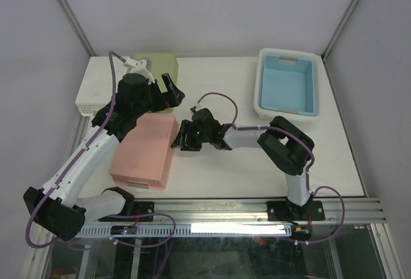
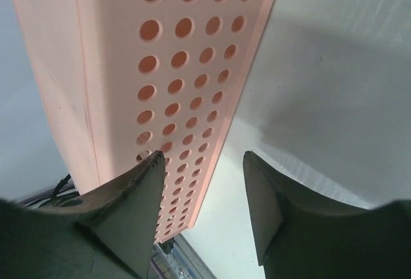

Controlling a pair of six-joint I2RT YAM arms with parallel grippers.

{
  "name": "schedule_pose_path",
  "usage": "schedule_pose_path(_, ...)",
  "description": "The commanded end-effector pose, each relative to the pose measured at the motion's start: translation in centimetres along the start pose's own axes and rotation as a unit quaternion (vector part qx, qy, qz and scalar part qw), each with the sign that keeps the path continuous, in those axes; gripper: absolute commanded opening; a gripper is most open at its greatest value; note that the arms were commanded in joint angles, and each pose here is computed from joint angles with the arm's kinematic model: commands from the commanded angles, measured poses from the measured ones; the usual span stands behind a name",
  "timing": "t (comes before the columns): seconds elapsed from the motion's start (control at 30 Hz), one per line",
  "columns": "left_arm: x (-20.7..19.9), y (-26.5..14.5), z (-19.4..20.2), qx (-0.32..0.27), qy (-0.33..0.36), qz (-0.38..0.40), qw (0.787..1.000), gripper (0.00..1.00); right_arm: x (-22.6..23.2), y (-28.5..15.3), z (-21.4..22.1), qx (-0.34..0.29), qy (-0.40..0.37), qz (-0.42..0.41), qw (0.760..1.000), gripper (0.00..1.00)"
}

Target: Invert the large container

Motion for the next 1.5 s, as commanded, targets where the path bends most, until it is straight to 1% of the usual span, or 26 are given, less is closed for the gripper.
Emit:
schedule_pose_path(0.0,-0.9,-0.8,-0.9,-0.028,0.008,0.029,0.999,0.99,1.4,-0.7,-1.8,-0.024,-0.023,-0.022,0.999,0.55)
schedule_pose_path(0.17,-0.9,-0.5,-0.7,-0.021,0.008,0.030,0.999,0.99,0.2,-2.3,-3.4,-0.056,-0.003,-0.015,0.998,0.55)
schedule_pose_path(0.27,-1.0,-0.4,-0.7,-0.019,0.008,0.032,0.999,0.99,0.2,-2.1,-3.6,-0.054,-0.001,-0.018,0.998,0.56)
schedule_pose_path(0.43,-1.0,-0.6,-0.7,-0.022,0.007,0.032,0.999,0.99,2.2,0.2,-2.8,-0.029,0.004,-0.049,0.998,0.55)
schedule_pose_path(0.6,-1.1,-1.3,-1.0,-0.031,0.005,0.034,0.999,0.99,6.6,3.7,-1.5,0.004,-0.010,-0.110,0.994,0.55)
schedule_pose_path(0.7,-1.1,-1.9,-1.2,-0.038,0.004,0.032,0.999,0.99,7.5,4.9,-1.1,0.023,-0.007,-0.131,0.991,0.55)
schedule_pose_path(0.93,-0.8,-1.8,-0.9,-0.031,0.004,0.025,0.999,0.99,6.4,4.5,-0.9,0.019,0.001,-0.129,0.991,0.56)
schedule_pose_path(1.1,-1.0,-1.8,-1.0,-0.029,0.003,0.029,0.999,0.99,4.9,3.6,0.5,0.024,0.024,-0.129,0.991,0.55)
schedule_pose_path(1.2,-1.3,-2.0,-1.3,-0.034,0.003,0.035,0.999,0.99,5.1,4.2,1.3,0.030,0.031,-0.136,0.990,0.54)
schedule_pose_path(1.27,-1.4,-2.3,-1.5,-0.037,0.002,0.038,0.999,0.99,6.0,4.9,1.6,0.040,0.027,-0.150,0.988,0.51)
schedule_pose_path(1.4,-1.4,-2.6,-1.6,-0.039,-0.002,0.038,0.999,0.99,8.1,7.3,2.0,0.054,0.017,-0.176,0.983,0.31)
schedule_pose_path(1.47,-1.5,-2.9,-1.6,-0.039,-0.004,0.040,0.998,0.99,8.8,8.8,2.3,0.064,0.017,-0.187,0.980,0.24)
Point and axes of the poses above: each gripper's point midway between its finger pads, its own y axis out along the fingers, its own x axis along the line the jaws close on, z = x × y, the point moved 9 cm from there along -y, back along the fingers, and after that the axes turned 1 degree about -y, right-handed, at the moved point
